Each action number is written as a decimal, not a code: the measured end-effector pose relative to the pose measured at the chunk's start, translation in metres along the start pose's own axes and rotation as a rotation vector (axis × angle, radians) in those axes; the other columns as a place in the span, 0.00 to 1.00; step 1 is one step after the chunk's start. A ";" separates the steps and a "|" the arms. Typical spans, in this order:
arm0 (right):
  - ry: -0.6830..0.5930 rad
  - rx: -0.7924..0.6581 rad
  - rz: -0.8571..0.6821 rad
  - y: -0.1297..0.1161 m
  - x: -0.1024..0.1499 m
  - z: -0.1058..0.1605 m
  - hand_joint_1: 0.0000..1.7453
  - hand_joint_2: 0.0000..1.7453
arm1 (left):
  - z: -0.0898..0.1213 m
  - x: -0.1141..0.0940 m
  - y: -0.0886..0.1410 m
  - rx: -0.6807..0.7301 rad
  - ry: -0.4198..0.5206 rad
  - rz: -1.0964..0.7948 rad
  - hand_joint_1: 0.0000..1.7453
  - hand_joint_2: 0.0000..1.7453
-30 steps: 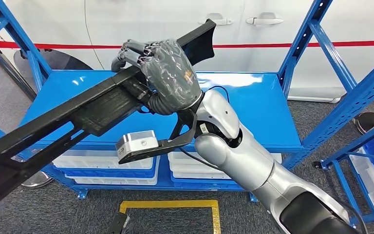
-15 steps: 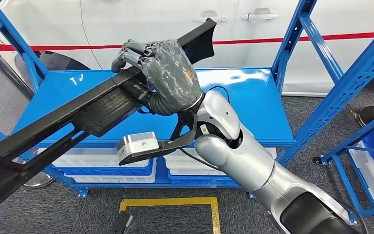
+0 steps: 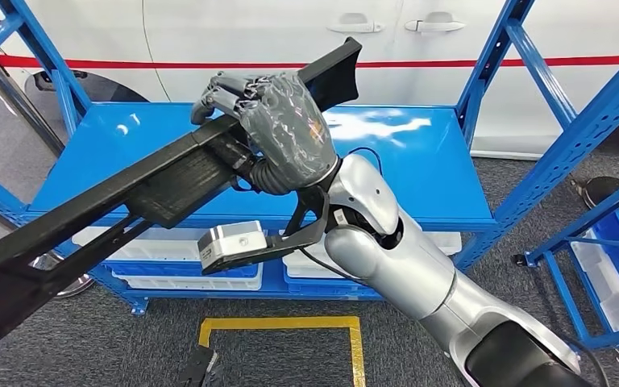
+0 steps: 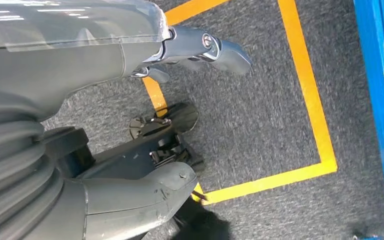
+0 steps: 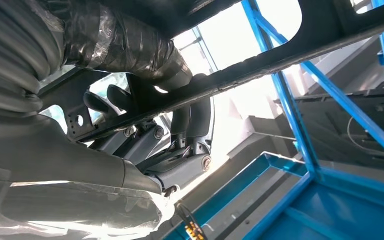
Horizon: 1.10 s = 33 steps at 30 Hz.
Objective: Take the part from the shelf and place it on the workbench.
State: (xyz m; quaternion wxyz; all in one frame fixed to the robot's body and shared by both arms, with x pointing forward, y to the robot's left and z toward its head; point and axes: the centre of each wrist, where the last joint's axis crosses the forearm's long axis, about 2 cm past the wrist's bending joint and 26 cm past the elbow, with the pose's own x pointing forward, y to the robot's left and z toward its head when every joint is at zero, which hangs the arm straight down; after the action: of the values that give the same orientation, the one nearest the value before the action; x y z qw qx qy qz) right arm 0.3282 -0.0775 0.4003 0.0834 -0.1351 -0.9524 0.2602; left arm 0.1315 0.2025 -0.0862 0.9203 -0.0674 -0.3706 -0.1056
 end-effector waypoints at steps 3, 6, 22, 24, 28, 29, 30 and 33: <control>0.000 0.000 0.001 0.000 0.000 0.000 1.00 1.00 | 0.000 0.001 0.000 0.000 -0.002 0.000 0.00 1.00; 0.000 -0.001 0.001 0.000 0.000 0.000 1.00 1.00 | 0.000 0.001 0.000 -0.001 -0.001 0.000 0.00 1.00; -0.005 -0.002 0.004 -0.001 0.000 -0.001 1.00 1.00 | -0.002 0.005 0.001 -0.002 -0.007 -0.005 0.00 1.00; -0.006 -0.002 0.005 -0.001 0.000 -0.001 1.00 1.00 | -0.003 0.006 0.001 -0.003 -0.009 -0.008 0.00 1.00; 0.000 0.000 0.004 0.000 -0.001 0.001 1.00 1.00 | -0.003 0.005 0.001 -0.005 -0.007 -0.011 0.00 1.00; 0.000 0.000 0.004 0.000 -0.001 0.001 1.00 1.00 | -0.002 0.005 0.001 -0.005 -0.006 -0.011 0.00 1.00; -0.001 0.000 0.004 0.000 -0.001 0.000 1.00 1.00 | -0.003 0.005 0.001 -0.006 -0.007 -0.013 0.00 1.00; -0.002 -0.001 0.005 -0.001 0.000 0.000 1.00 1.00 | -0.003 0.006 0.001 -0.006 -0.008 -0.017 0.00 1.00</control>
State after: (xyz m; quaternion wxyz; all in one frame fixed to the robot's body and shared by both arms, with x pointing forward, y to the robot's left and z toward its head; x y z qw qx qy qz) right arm 0.3285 -0.0779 0.4007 0.0817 -0.1371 -0.9523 0.2602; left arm 0.1379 0.2018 -0.0842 0.9176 -0.0676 -0.3747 -0.1142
